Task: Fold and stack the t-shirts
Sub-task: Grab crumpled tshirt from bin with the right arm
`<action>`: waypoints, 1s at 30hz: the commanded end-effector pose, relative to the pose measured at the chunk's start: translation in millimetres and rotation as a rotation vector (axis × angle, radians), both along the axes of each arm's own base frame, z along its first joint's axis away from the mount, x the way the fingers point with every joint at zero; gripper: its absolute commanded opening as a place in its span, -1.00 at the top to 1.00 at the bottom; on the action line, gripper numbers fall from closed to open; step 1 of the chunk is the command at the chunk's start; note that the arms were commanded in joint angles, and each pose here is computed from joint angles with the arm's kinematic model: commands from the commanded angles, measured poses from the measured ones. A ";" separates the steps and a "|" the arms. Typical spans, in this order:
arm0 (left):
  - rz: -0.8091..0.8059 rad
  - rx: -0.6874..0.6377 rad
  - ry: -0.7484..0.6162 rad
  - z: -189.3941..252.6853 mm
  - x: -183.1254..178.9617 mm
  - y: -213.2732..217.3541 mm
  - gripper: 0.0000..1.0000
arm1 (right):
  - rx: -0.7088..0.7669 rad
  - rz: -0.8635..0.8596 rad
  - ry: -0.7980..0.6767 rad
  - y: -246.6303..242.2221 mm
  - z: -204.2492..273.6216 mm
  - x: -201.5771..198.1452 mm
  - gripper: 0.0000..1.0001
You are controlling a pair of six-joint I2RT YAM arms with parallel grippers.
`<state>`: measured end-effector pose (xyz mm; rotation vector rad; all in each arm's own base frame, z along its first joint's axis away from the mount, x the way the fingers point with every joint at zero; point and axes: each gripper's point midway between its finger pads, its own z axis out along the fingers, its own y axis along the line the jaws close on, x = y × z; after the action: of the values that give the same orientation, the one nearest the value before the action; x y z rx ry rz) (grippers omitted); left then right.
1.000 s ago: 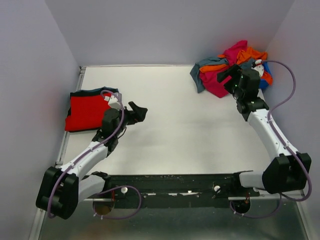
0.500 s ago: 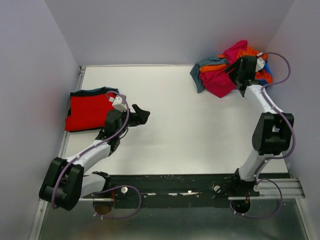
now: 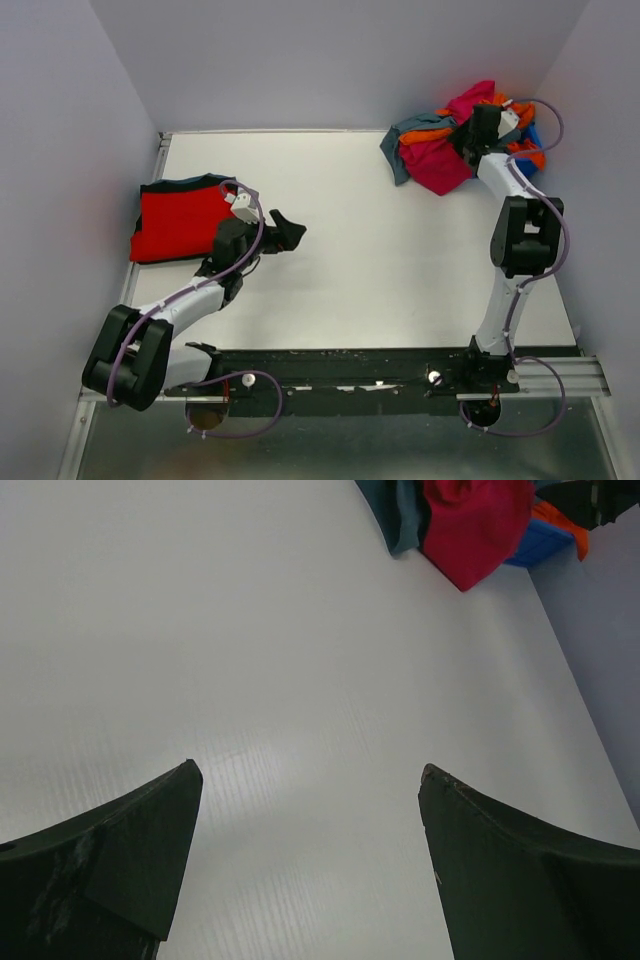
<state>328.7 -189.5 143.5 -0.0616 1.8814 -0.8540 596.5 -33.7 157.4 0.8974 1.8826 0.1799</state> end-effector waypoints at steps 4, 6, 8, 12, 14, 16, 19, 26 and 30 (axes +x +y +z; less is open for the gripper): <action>-0.041 -0.018 -0.037 14.5 3.5 -10.1 -0.96 | -0.032 -0.031 0.062 -15.6 -28.1 15.2 0.03; -0.042 -0.017 -0.038 15.0 3.9 -10.5 -0.96 | -0.027 -0.023 0.065 -14.1 -31.4 17.5 0.25; -0.047 -0.016 -0.036 14.0 3.7 -11.6 -0.96 | -0.021 -0.013 0.060 -12.1 -30.4 19.3 0.45; -0.054 -0.010 -0.045 15.3 3.0 -12.5 -0.96 | -0.011 0.035 0.017 -4.9 -5.9 21.4 0.99; -0.053 -0.006 -0.049 16.2 3.0 -12.7 -0.96 | 0.001 0.053 -0.026 0.2 19.4 17.6 0.99; -0.052 -0.005 -0.046 16.3 3.0 -12.8 -0.96 | 0.004 0.065 -0.081 3.1 49.7 10.5 0.99; -0.049 0.001 -0.039 15.9 2.9 -12.6 -0.96 | -0.002 0.073 -0.176 5.2 103.9 -5.7 0.99; -0.051 0.005 -0.052 19.1 0.9 -13.2 -0.96 | -0.031 0.052 -0.428 3.9 242.5 -63.5 0.99; -0.056 0.007 -0.052 19.7 0.9 -15.1 -0.96 | -0.074 0.092 -0.566 10.4 321.2 -107.0 0.99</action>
<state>326.1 -199.3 143.6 -0.0204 1.8956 -0.8696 527.2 -31.2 399.3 0.7295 1.5169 0.3323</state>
